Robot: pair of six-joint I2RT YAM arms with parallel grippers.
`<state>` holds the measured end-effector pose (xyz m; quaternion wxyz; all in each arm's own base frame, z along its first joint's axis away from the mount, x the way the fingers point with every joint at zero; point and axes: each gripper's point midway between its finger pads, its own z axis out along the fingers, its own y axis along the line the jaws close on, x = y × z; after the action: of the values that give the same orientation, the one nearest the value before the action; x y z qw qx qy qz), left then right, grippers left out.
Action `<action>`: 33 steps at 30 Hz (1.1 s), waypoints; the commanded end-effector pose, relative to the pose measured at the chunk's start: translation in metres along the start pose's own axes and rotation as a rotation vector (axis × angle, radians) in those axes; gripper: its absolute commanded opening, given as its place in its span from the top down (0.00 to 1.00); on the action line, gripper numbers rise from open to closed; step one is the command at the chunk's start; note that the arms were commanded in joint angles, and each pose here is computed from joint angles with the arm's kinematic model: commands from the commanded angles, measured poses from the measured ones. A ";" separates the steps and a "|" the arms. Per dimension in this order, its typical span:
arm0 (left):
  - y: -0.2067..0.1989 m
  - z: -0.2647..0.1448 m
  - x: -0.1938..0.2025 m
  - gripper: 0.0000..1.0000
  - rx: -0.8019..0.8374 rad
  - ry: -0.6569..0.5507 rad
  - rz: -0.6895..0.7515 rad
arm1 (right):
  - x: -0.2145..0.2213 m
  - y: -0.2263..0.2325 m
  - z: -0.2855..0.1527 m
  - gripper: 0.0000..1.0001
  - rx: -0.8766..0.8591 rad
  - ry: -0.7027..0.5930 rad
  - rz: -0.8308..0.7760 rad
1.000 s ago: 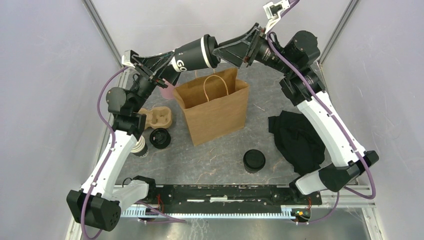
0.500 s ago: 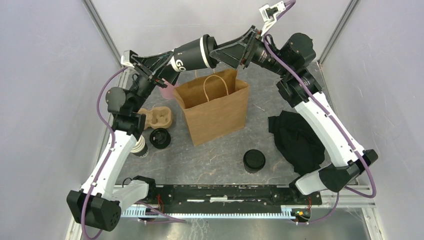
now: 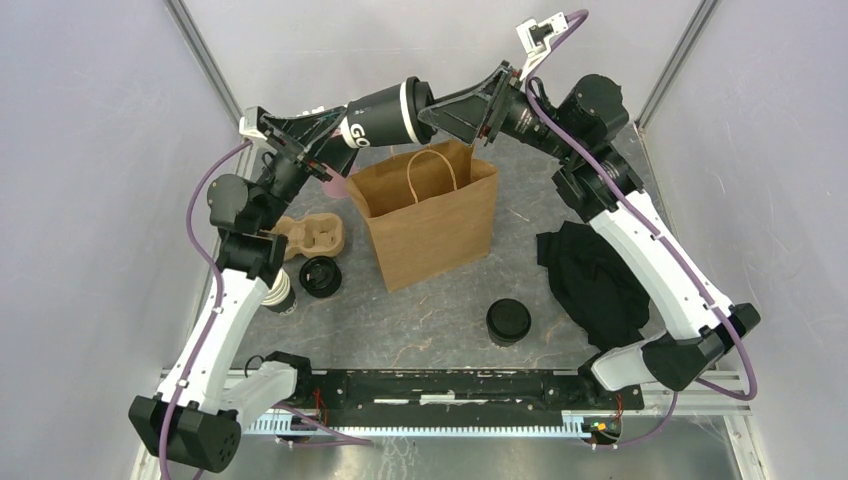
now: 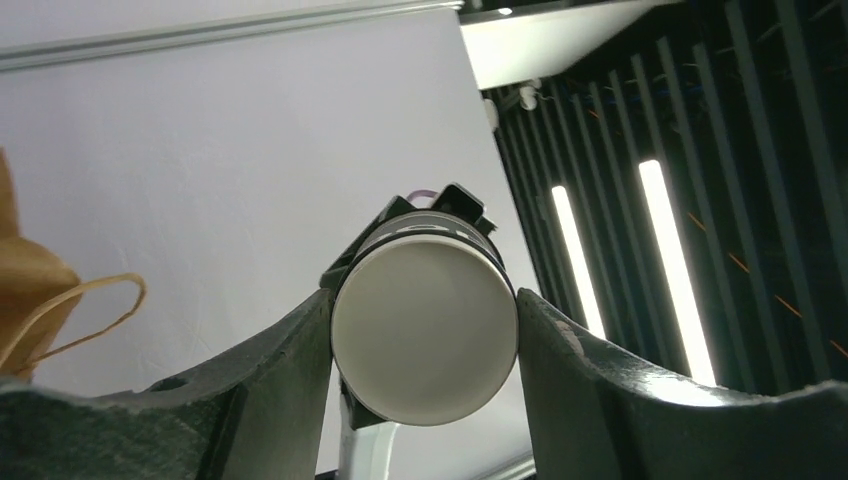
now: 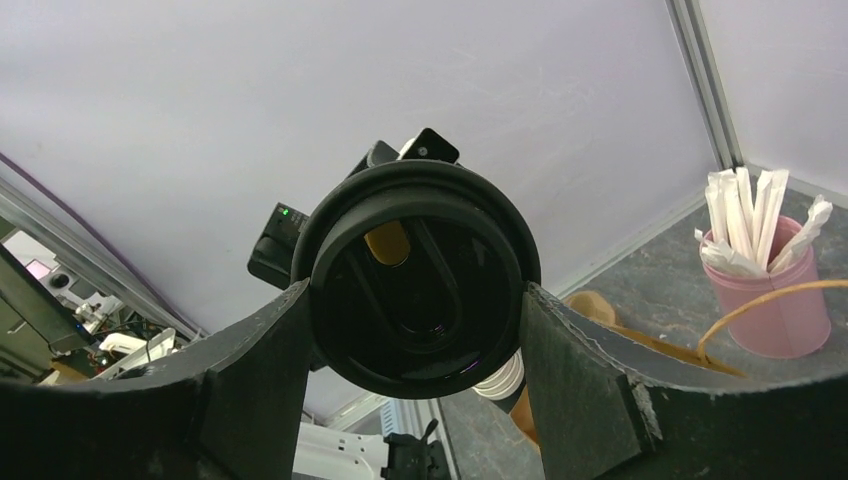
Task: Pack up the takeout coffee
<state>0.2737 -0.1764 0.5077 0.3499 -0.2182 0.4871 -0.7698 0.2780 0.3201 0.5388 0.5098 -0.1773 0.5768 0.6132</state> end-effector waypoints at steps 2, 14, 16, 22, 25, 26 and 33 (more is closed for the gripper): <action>0.014 -0.010 0.005 0.26 -0.157 -0.002 0.127 | -0.026 0.011 -0.012 0.42 0.036 -0.116 -0.077; 0.032 -0.046 -0.003 0.10 -0.407 -0.110 0.266 | -0.038 -0.001 -0.035 0.54 0.191 -0.162 -0.185; 0.033 -0.054 -0.007 0.12 -0.486 -0.126 0.335 | -0.040 -0.010 -0.048 0.55 0.272 -0.153 -0.267; 0.057 -0.081 -0.026 0.24 -0.809 -0.113 0.515 | -0.050 -0.020 -0.090 0.55 0.436 -0.132 -0.517; 0.089 -0.095 -0.028 0.26 -0.957 -0.052 0.490 | -0.059 -0.019 -0.106 0.57 0.490 -0.138 -0.624; 0.100 -0.100 -0.027 0.26 -1.002 -0.034 0.473 | -0.061 -0.018 -0.109 0.57 0.500 -0.134 -0.657; 0.141 -0.109 -0.028 0.25 -1.153 0.046 0.504 | -0.063 -0.013 -0.125 0.57 0.514 -0.075 -0.853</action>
<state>0.2718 -0.1309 0.3607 0.3549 -0.2731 0.8303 -0.3317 0.2640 0.1914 0.5520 0.7446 -0.2035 0.5764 0.2683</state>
